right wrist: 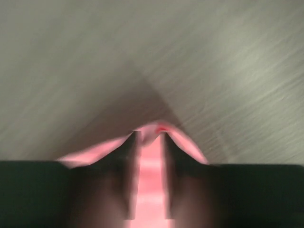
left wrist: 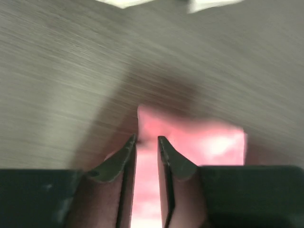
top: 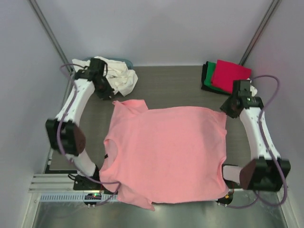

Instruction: Fold and stack the t-shirts

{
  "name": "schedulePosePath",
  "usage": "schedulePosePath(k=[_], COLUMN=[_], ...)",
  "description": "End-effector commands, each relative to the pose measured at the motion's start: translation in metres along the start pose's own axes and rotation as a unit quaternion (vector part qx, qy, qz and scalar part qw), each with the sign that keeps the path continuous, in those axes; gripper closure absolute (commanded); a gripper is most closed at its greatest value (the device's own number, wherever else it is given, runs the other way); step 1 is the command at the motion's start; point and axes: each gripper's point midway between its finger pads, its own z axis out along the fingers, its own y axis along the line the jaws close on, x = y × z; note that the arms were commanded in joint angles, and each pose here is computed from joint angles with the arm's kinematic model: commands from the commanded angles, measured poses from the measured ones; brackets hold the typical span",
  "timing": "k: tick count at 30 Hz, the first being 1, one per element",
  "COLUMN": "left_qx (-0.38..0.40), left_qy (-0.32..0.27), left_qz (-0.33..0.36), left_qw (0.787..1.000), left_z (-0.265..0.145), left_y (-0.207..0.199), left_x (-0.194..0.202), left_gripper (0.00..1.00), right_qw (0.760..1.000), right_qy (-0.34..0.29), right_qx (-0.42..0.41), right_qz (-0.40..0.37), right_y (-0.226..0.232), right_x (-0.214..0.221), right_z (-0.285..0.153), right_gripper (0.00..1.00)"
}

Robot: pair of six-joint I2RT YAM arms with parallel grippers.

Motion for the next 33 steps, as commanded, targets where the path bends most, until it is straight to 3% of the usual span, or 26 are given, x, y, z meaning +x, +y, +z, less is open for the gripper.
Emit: schedulePosePath(k=[1, 2, 3, 4, 7, 12, 16, 21, 27, 33], left_qx=[-0.057, -0.072, -0.070, -0.071, -0.053, -0.028, -0.012, -0.003, 0.041, 0.012], left_qy=[0.045, 0.063, 0.064, 0.064, 0.031, 0.004, -0.004, 0.021, 0.063, 0.105], left_qz=[0.040, 0.044, 0.048, 0.051, 0.048, 0.052, 0.047, 0.042, 0.038, 0.042], left_qw=[0.997, 0.994, 0.994, 0.994, 0.997, 0.998, 0.999, 0.999, 0.996, 0.994], left_z=[0.039, 0.044, 0.045, 0.046, 0.033, 0.012, 0.021, 0.052, 0.092, 0.134], left_y=[0.014, 0.018, 0.015, 0.016, 0.017, 0.026, 0.038, 0.056, 0.040, 0.038], left_x=[-0.001, 0.004, 0.003, 0.005, 0.006, 0.022, 0.044, 0.085, 0.106, 0.121], left_gripper=[0.72, 0.63, 0.49, 0.43, 0.30, 0.30, 0.34, 0.35, 0.38, 0.41], right_qw=[1.000, 1.000, 0.999, 0.999, 0.998, 0.995, 0.991, 0.982, 0.974, 0.967], right_qy=[0.001, 0.005, 0.003, -0.011, -0.029, -0.033, 0.037, 0.113, 0.165, 0.214], right_qx=[0.001, -0.003, -0.006, -0.011, -0.026, -0.078, -0.115, -0.142, -0.137, -0.108], right_qz=[-0.024, -0.027, -0.033, -0.033, -0.042, -0.049, -0.052, -0.058, -0.065, -0.087], right_y=[0.018, 0.022, 0.024, 0.027, 0.029, 0.032, 0.030, 0.035, 0.038, 0.040], right_x=[-0.014, -0.016, -0.019, -0.028, -0.035, -0.020, 0.032, 0.075, 0.103, 0.127], right_z=[0.046, 0.048, 0.048, 0.041, 0.027, 0.003, 0.021, 0.052, 0.084, 0.118], right_gripper=[0.48, 0.33, 0.12, 0.01, 0.00, 0.00, 0.00, 0.02, 0.03, 0.03])
